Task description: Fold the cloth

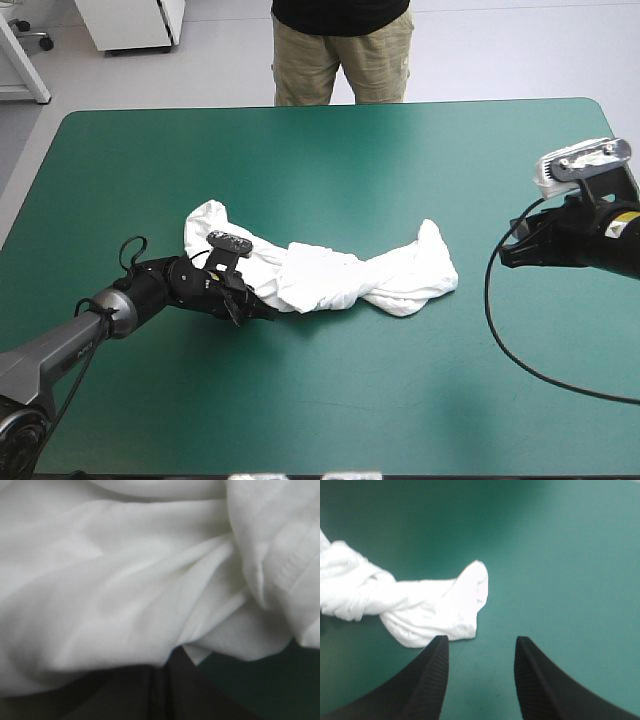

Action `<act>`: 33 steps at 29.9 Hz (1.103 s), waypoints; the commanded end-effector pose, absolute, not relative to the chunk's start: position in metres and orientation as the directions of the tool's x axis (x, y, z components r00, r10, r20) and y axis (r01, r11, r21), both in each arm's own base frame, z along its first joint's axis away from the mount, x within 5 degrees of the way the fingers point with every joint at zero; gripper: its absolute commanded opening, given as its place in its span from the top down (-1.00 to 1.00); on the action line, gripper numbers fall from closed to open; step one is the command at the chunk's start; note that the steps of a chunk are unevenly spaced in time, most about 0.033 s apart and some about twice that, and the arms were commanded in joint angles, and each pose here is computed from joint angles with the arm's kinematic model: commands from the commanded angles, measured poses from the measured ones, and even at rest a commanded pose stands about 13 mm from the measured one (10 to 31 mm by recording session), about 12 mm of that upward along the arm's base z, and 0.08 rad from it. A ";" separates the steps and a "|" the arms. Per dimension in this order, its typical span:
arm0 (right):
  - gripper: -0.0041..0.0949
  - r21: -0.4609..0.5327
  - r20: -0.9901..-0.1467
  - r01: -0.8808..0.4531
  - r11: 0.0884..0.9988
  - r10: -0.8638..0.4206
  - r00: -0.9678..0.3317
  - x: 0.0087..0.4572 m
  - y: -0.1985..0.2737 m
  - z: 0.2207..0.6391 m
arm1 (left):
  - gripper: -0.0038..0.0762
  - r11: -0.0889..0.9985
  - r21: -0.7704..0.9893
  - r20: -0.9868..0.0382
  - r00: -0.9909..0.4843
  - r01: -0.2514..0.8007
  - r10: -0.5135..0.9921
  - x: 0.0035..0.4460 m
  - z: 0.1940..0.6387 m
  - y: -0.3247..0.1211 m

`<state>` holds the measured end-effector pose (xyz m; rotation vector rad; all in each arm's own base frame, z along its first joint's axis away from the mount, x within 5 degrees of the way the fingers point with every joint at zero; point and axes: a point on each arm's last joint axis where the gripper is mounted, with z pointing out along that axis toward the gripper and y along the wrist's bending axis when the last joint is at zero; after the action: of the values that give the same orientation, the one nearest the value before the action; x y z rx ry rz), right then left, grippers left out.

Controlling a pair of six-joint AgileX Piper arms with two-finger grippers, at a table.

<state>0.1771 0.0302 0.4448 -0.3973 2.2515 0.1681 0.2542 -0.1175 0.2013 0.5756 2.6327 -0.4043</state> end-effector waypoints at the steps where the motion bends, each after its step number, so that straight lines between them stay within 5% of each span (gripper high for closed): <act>1: 0.11 0.049 -0.694 -0.320 0.946 -0.198 -0.692 0.199 0.032 0.428 | 0.93 0.853 -0.211 -0.435 -0.828 0.477 0.355 0.242 0.215 -0.118; 14: 0.10 0.229 -0.532 -0.300 0.926 -0.139 -0.835 0.279 0.047 0.308 | 0.93 0.851 -0.206 -0.453 -0.818 0.483 0.354 0.240 0.221 -0.117; 26: 0.05 0.252 -0.415 -0.359 0.899 -0.235 -0.879 0.315 0.079 0.243 | 0.93 0.851 -0.206 -0.453 -0.818 0.483 0.354 0.240 0.221 -0.117; 30: 0.22 0.272 -0.363 -0.335 0.902 -0.226 -0.904 0.319 0.082 0.227 | 0.93 0.851 -0.206 -0.453 -0.818 0.483 0.354 0.240 0.221 -0.117; 33: 0.57 0.272 -0.361 -0.338 0.901 -0.230 -0.904 0.319 0.082 0.227 | 0.93 0.851 -0.206 -0.453 -0.818 0.483 0.354 0.240 0.221 -0.117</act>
<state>0.3180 0.0801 0.2111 -0.4318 2.8013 0.4584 0.2404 -0.1149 0.2065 0.6320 2.6805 -0.4251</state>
